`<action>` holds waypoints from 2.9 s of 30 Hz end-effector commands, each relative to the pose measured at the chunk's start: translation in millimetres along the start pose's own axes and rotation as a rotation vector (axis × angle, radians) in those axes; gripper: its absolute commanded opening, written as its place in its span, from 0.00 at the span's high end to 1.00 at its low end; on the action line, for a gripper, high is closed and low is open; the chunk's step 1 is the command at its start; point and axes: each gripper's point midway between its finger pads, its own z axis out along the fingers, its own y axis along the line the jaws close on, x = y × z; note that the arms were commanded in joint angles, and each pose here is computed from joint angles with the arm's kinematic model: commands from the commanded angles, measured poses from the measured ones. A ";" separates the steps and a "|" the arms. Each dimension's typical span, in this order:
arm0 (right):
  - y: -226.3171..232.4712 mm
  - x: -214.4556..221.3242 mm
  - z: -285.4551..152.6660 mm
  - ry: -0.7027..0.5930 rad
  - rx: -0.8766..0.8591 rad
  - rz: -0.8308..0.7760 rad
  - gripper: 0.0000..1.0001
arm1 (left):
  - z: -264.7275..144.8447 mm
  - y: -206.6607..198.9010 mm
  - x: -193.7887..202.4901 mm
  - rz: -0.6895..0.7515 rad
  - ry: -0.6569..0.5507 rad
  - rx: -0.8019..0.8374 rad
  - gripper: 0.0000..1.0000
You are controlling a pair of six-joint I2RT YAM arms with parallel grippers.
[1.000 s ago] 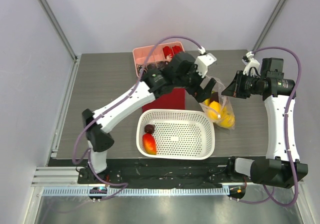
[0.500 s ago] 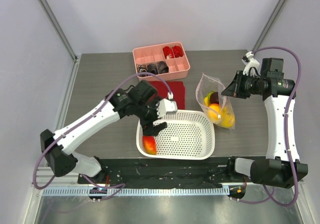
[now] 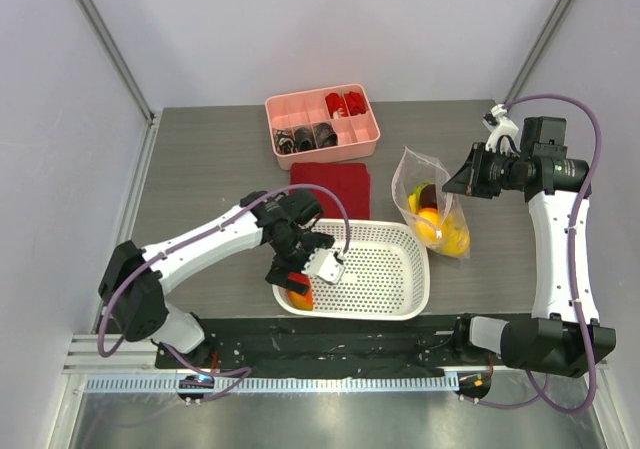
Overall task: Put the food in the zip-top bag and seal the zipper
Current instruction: Pick up the fake fruit from the bin, then place the fake fruit in the zipper food storage bag.
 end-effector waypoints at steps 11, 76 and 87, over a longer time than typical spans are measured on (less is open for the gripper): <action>-4.7 -4.3 0.5 -0.015 0.016 -0.017 0.99 | 54.9 -7.9 -1.3 0.447 0.027 0.249 0.09; 5.9 -22.8 -14.3 -0.085 0.018 -0.067 0.99 | -157.8 134.1 -138.1 -0.400 -0.673 -0.625 0.07; 2.9 -11.4 -7.1 -0.055 0.003 -0.045 0.99 | -51.4 52.6 -18.7 -0.153 -0.149 -0.311 0.13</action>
